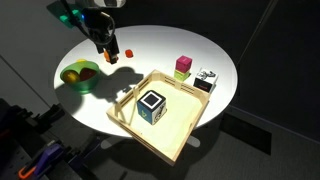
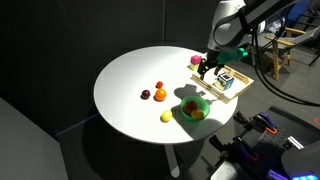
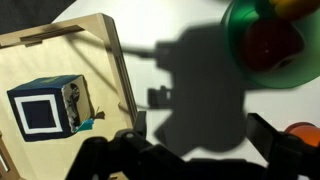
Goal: Put the big red tomato in the green bowl, then put the apple in the green bowl and remove the soft toy block from the box
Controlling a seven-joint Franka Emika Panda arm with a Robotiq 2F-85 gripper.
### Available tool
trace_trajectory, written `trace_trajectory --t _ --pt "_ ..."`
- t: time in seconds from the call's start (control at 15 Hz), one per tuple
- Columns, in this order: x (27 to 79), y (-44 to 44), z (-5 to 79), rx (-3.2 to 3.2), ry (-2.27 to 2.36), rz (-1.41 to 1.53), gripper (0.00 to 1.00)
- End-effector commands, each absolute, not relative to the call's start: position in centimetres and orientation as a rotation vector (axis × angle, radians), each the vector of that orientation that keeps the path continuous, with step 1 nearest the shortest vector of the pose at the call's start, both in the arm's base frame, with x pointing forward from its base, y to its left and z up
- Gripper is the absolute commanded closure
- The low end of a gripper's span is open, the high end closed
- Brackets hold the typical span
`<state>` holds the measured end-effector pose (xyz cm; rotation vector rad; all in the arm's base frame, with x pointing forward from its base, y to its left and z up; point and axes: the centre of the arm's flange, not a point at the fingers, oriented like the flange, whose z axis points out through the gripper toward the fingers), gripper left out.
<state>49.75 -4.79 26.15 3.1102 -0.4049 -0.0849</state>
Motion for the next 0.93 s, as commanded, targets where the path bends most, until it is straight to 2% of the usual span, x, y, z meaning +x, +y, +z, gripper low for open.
trace_trajectory --t 0.0,0.47,0.87 --pt "50.7 -8.2 26.2 3.109 -0.315 -0.087 0.0" --pt "51.3 -13.2 26.0 3.063 -0.061 -0.089 0.0" --pt "51.2 -13.3 26.1 3.056 -0.068 -0.073 0.0"
